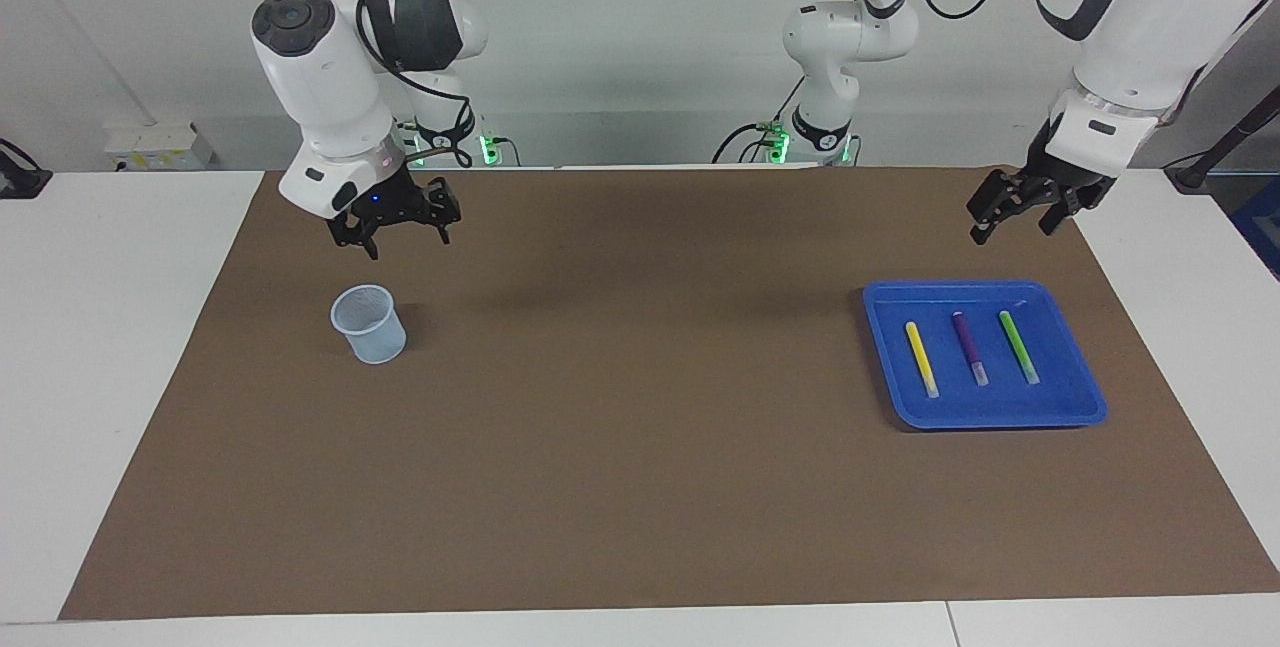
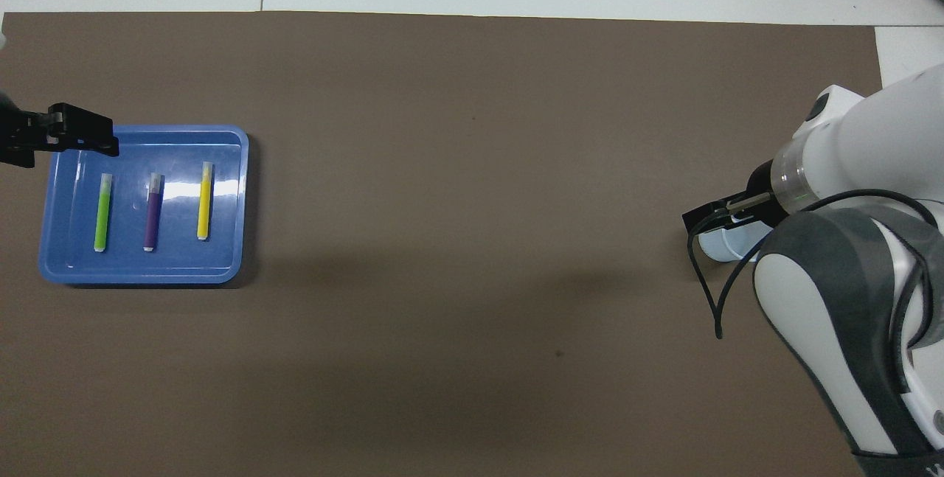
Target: Right arm passes pens to left for tray arrangement
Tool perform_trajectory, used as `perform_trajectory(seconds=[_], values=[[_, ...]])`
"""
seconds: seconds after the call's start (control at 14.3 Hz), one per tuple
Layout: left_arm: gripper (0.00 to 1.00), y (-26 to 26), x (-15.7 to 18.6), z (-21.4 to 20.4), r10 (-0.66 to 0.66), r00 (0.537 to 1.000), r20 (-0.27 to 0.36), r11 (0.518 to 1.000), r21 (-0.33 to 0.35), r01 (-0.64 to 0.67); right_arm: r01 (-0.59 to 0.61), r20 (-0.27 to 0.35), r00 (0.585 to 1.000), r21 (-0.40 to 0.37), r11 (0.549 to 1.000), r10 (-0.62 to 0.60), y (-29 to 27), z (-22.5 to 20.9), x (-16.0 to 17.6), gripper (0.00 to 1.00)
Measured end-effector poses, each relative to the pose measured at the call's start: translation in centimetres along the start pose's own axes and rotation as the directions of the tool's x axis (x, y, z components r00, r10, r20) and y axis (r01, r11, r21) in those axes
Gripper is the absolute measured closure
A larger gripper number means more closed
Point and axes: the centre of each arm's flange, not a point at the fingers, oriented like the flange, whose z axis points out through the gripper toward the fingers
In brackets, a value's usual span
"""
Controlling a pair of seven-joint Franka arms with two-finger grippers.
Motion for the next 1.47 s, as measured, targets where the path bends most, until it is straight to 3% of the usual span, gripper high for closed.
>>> perform_trajectory(seconds=[1.47], values=[[0.0,-0.34,-0.02,0.07,0.008,1.0,0.004,1.0,-0.002,-0.008,-0.007,0.0,1.0,0.0,1.0,0.007,0.37,0.0,-0.03,0.0]])
